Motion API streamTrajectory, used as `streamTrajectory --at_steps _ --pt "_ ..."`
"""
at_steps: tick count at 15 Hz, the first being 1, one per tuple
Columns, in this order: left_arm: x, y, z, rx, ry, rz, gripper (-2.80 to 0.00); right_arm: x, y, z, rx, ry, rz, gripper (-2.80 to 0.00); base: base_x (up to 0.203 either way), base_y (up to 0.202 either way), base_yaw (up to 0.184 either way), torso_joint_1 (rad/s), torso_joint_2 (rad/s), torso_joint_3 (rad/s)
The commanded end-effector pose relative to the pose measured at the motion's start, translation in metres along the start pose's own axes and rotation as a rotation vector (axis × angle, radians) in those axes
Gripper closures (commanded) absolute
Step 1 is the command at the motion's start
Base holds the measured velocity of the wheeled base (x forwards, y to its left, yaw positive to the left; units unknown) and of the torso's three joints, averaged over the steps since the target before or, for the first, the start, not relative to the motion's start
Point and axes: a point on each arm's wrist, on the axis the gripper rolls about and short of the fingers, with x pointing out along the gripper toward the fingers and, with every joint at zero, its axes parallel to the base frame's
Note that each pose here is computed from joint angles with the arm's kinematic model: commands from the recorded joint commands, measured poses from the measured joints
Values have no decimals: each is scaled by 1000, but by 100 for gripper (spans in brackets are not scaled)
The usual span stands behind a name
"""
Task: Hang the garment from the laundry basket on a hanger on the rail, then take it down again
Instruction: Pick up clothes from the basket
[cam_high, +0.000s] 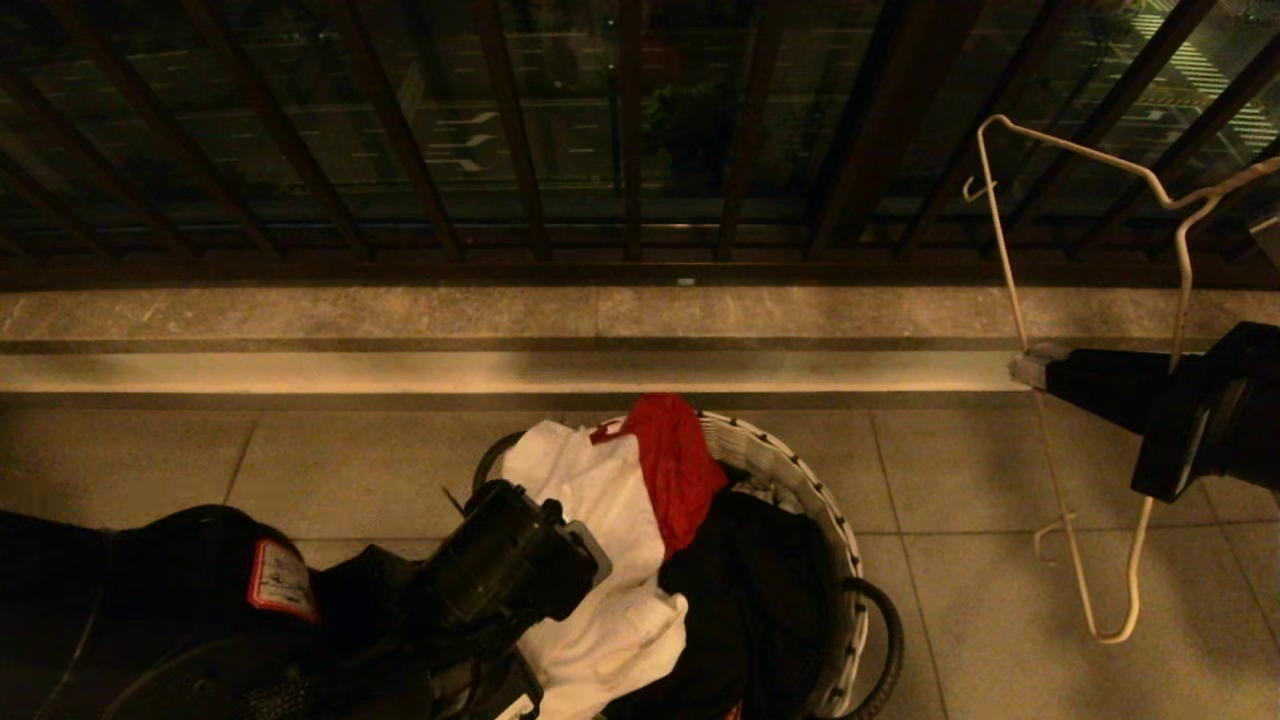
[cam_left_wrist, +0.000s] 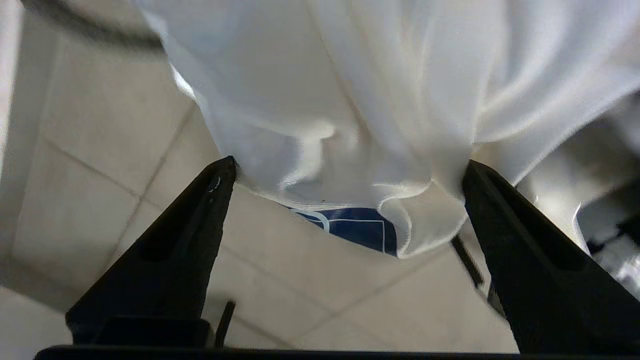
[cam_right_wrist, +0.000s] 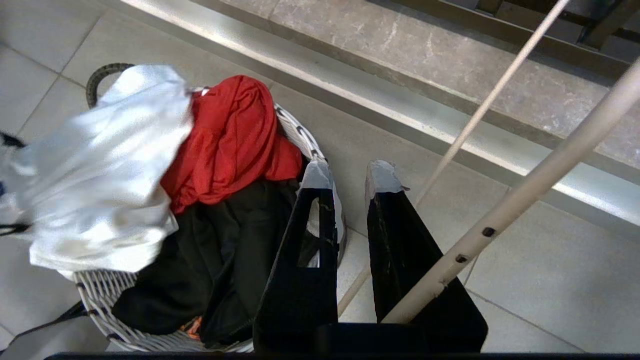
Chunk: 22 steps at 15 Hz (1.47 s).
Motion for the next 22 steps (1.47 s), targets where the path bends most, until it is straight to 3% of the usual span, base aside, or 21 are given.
streamTrajectory --at_steps 1,4,9,14,19,22 --pt "-3 1 -8 -3 5 3 -280 0 0 0 -2 -2 2 0 0 0 0 0 0 0" --pt "-18 8 -4 -20 -55 9 -280 -1 0 1 -2 -5 1 0 0 0 0 0 0 0" --pt "-23 5 18 -58 -163 -12 -280 -1 0 1 -2 -6 1 0 0 0 0 0 0 0" --pt "3 -10 23 -31 -97 -18 -280 0 0 1 -2 -5 1 0 0 0 0 0 0 0" --pt "9 -21 24 -28 -130 -22 -280 0 0 1 -2 -5 1 0 0 0 0 0 0 0" --pt "17 -21 35 -32 -153 75 -280 -1 0 1 -3 -8 0 0 0 0 0 0 0 0"
